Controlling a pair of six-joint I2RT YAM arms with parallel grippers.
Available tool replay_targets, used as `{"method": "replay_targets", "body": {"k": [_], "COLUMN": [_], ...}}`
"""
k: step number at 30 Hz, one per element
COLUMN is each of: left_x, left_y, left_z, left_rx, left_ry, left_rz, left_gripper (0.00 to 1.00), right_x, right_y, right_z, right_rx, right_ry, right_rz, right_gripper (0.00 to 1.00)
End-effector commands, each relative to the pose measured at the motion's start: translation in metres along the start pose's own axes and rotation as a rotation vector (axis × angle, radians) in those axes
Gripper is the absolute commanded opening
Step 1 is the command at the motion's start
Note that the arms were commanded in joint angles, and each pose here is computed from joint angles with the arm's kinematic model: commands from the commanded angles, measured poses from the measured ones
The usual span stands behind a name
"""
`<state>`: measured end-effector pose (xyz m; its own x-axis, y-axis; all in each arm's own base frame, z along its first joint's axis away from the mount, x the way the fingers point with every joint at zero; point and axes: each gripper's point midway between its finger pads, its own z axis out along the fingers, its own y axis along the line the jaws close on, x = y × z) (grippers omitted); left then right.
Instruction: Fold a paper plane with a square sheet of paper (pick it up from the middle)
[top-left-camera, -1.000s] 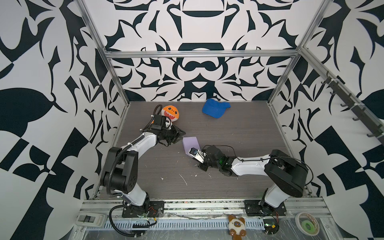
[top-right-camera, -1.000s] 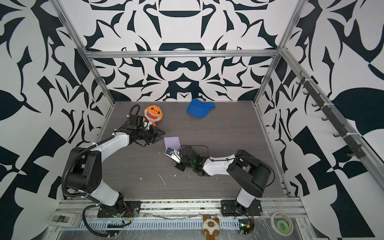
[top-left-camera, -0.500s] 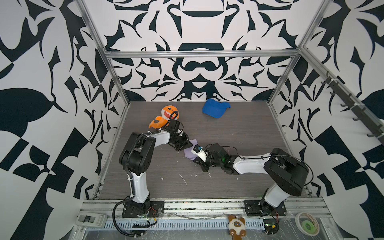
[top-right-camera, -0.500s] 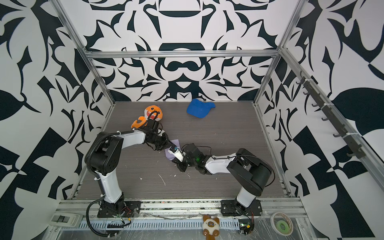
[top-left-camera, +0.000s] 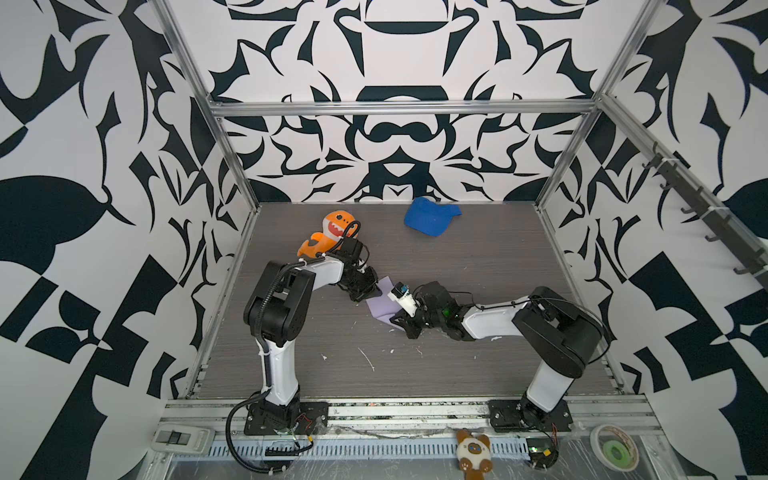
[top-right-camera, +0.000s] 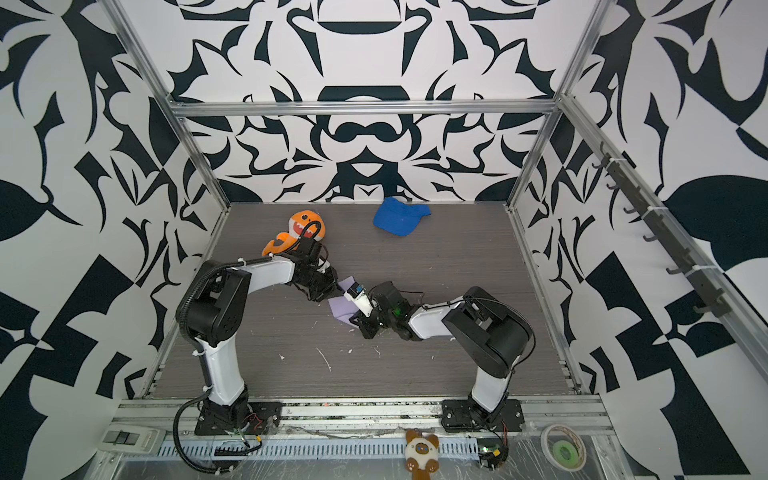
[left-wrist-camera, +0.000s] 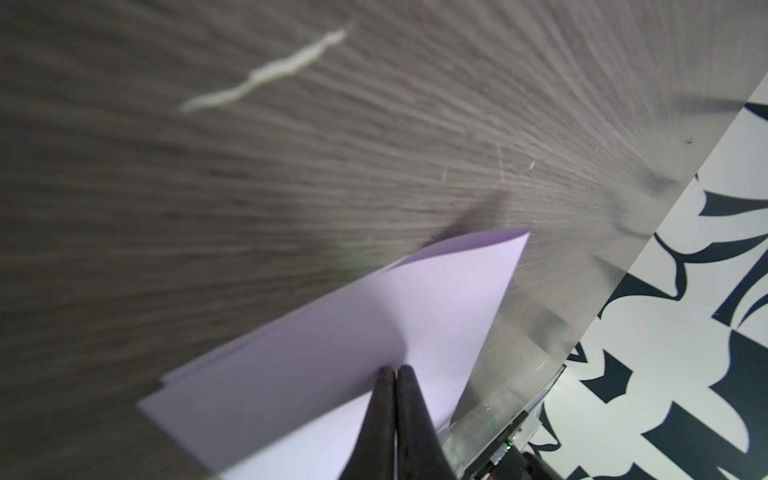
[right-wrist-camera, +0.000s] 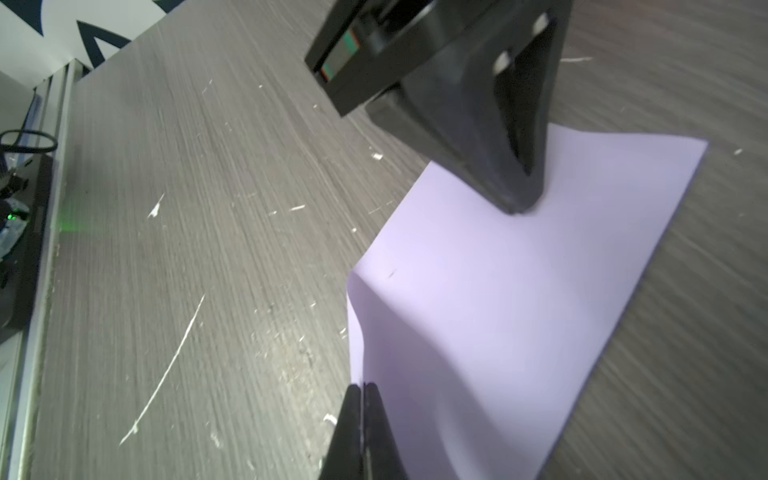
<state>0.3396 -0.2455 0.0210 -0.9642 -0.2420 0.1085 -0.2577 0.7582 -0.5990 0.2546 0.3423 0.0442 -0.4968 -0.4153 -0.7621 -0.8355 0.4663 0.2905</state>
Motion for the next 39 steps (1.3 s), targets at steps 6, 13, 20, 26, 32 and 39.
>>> {"method": "replay_targets", "body": {"k": [6, 13, 20, 26, 32, 39], "left_x": [0.009, 0.008, 0.008, 0.008, 0.009, 0.01], "left_y": [0.04, 0.04, 0.039, 0.039, 0.04, 0.041], "left_z": [0.01, 0.012, 0.012, 0.012, 0.013, 0.014], "left_rx": [-0.168, -0.175, -0.174, -0.175, -0.178, -0.18], "left_ry": [0.047, 0.051, 0.052, 0.052, 0.057, 0.061], "left_rz": [-0.003, 0.004, 0.009, 0.007, 0.009, 0.01], "left_gripper": [0.05, 0.04, 0.04, 0.04, 0.04, 0.03], "right_x": [-0.025, -0.021, -0.015, -0.012, -0.012, -0.011], "right_y": [-0.016, -0.023, -0.025, -0.027, -0.029, -0.031], "right_z": [0.0, 0.006, 0.01, 0.012, 0.011, 0.012], "right_rx": [0.029, 0.039, 0.04, 0.046, 0.063, 0.065], "right_ry": [-0.016, 0.006, 0.022, 0.036, 0.035, 0.042], "right_rz": [0.013, 0.034, 0.061, 0.07, 0.07, 0.071], "right_gripper": [0.0, 0.0, 0.0, 0.0, 0.0, 0.0]}}
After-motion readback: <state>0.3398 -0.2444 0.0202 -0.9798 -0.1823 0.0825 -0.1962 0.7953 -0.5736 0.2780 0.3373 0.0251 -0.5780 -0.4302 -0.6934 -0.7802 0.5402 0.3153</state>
